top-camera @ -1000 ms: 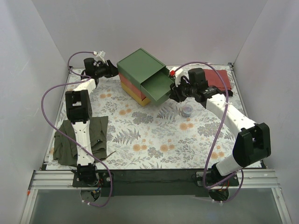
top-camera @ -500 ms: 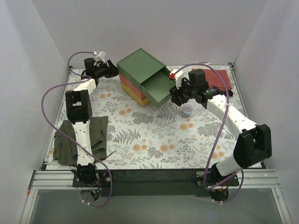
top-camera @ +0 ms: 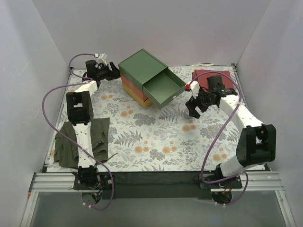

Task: Sort the stationery into containers
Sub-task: Open the drawer in the storage box, then pick up the stationery from the center of the board.

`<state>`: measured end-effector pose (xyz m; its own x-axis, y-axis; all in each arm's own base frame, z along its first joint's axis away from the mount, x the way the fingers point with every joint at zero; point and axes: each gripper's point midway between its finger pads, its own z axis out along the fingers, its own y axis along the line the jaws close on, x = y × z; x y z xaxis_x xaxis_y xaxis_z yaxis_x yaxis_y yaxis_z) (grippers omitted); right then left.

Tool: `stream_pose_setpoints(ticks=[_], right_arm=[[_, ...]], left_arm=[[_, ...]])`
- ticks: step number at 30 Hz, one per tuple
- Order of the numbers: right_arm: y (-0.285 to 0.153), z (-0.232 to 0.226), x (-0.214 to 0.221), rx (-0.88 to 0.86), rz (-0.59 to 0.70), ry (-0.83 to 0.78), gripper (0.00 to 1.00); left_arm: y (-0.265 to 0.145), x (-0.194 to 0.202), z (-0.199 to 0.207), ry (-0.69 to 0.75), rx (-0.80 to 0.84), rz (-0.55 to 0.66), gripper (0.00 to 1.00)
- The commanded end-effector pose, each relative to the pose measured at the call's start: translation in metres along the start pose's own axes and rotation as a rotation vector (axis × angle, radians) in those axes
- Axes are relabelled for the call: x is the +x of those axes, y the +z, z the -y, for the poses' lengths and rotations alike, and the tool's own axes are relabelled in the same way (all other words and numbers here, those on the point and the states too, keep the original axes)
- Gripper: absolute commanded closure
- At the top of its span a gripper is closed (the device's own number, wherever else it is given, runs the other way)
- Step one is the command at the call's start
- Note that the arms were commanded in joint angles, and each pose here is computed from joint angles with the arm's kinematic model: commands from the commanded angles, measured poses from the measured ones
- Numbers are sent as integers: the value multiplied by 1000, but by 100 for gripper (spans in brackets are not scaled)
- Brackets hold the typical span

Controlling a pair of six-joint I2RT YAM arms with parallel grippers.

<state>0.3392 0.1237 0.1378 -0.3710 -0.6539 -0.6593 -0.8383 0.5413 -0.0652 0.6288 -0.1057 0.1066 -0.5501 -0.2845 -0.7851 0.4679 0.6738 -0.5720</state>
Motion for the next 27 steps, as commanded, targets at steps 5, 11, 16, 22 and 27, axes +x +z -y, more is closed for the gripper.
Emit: stream_pose_setpoints(ticks=[5, 11, 16, 22, 27], right_arm=[[31, 12, 4, -91, -25, -3, 2], [46, 20, 10, -87, -37, -8, 2], [52, 27, 8, -75, -30, -9, 2], [61, 33, 10, -65, -34, -10, 2], [67, 29, 15, -83, -30, -1, 2]], left_arm=[[-15, -31, 16, 72, -25, 43, 37], [-16, -31, 14, 78, -40, 40, 37], [-16, -29, 14, 79, -45, 36, 37], [-16, -27, 11, 77, -54, 31, 37], [-16, -28, 10, 82, -63, 30, 37]])
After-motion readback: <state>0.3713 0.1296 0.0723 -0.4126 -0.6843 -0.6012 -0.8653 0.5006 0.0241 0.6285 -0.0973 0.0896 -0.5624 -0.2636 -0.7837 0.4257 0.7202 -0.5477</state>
